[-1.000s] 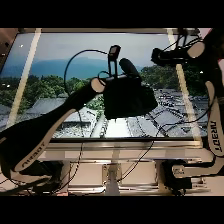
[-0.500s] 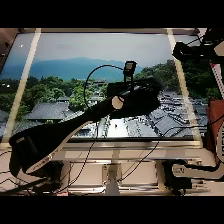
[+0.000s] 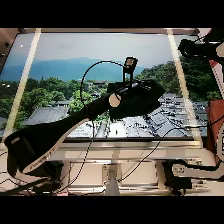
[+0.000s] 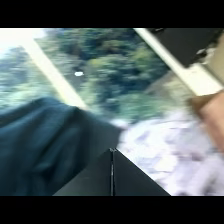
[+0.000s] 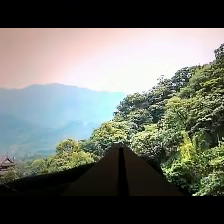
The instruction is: Fold the clothes and pants, and hang the long-sleeved shirts on hangers.
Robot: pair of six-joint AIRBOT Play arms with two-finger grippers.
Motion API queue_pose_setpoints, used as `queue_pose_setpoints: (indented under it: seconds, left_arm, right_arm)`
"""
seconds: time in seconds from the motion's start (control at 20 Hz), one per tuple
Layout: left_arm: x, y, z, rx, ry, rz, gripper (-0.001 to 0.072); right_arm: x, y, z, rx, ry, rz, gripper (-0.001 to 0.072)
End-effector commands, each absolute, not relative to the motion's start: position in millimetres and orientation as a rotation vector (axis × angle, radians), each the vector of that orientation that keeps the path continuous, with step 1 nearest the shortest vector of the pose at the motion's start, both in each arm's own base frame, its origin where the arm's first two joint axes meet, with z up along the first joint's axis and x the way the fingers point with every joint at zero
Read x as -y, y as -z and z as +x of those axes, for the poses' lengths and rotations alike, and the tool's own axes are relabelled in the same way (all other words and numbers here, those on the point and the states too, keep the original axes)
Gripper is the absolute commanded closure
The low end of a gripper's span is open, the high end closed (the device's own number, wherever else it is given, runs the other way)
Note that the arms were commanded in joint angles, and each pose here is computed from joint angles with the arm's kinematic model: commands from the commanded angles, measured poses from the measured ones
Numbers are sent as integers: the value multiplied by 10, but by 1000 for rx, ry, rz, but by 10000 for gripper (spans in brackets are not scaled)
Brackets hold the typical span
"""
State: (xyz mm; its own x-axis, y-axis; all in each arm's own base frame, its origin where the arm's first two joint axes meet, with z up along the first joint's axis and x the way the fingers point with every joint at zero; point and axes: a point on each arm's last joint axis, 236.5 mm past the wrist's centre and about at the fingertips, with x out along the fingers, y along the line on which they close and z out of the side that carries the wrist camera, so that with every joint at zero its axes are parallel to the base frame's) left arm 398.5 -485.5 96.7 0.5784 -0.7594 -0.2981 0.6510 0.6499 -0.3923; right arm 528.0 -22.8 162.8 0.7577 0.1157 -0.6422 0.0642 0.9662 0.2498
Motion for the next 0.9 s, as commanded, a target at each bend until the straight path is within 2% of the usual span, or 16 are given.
queue_pose_setpoints:
  seconds: [0.0, 0.1, 0.25, 0.5, 0.6, 0.7, 0.85]
  left_arm:
    - [4598, -551, 4349, -528, 742, -263, 694]
    - [4470, -125, 4436, -667, 691, -340, 694]
    - [4398, 392, 4308, -850, 691, -345, 695]
    - [4488, 647, 3834, -1038, 788, -290, 693]
    - [4472, 688, 3740, -1080, 808, -275, 693]
    - [4431, 687, 3784, -1080, 799, -281, 693]
    - [4344, 668, 3893, -1066, 782, -287, 693]
  right_arm:
    - [231, -1381, 5167, -815, -59, 172, 664]
    - [228, -1276, 5162, -844, -72, 151, 664]
    - [231, -932, 5161, -933, -88, 188, 665]
    - [-482, -62, 5108, -1181, -324, 570, 665]
    - [-609, 179, 5116, -1232, -354, 656, 665]
    - [-677, 349, 4940, -1328, -392, 662, 665]
    - [-805, 314, 4391, -1498, -606, 549, 665]
